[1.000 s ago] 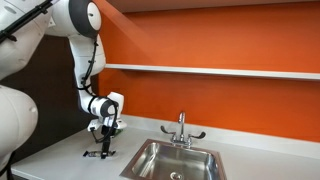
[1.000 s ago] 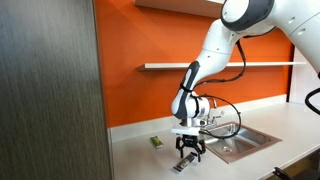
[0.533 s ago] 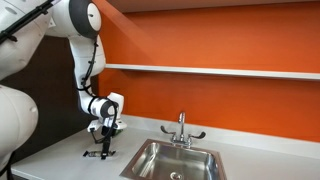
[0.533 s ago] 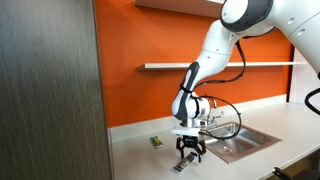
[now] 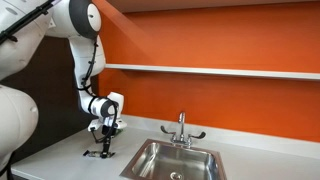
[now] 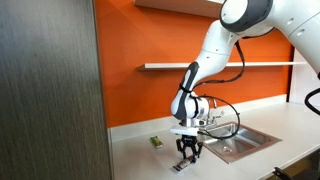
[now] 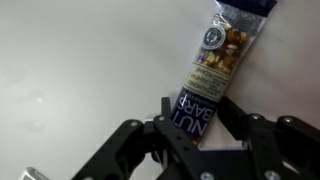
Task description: Put the chocolate bar on the bottom shelf
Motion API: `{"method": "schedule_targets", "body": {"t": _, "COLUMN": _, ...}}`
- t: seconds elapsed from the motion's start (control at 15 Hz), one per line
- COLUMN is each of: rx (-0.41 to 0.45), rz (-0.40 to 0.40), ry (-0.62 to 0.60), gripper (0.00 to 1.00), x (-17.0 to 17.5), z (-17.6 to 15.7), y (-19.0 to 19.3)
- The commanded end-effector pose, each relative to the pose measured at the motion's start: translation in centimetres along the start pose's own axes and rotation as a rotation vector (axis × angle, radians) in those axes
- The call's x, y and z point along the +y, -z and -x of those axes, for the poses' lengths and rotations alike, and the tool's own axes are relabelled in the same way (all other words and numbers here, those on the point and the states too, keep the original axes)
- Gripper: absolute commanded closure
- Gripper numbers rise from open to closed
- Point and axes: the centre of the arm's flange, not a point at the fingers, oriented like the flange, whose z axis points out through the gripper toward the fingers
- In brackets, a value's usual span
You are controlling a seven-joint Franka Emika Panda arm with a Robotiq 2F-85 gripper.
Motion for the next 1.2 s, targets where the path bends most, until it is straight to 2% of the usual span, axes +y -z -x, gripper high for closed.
{"method": "schedule_targets", "body": {"t": 0.0, "rx": 0.017, "rz": 0.003, "ry": -0.014, "gripper": 0.78, "x": -0.4, "z": -0.1, "y": -0.2}}
{"method": "schedule_targets", "body": {"t": 0.07, "rx": 0.017, "rz": 0.002, "ry": -0.013, "gripper": 0.85, "x": -0.5, "z": -0.1, "y": -0.2}}
{"method": "schedule_targets", "body": {"t": 0.2, "rx": 0.015, "rz": 0.002, "ry": -0.012, "gripper": 0.89, "x": -0.5, "z": -0.1, "y": -0.2}}
{"method": "schedule_targets", "body": {"t": 0.53, "rx": 0.018, "rz": -0.001, "ry": -0.006, "gripper": 0.90, "x": -0.5, "z": -0.2, "y": -0.1}}
{"method": "schedule_targets", "body": {"t": 1.13, "rx": 0.128, "rz": -0.039, "ry": 0.034, "gripper": 0.90, "x": 0.3, "z": 1.1, "y": 4.8}}
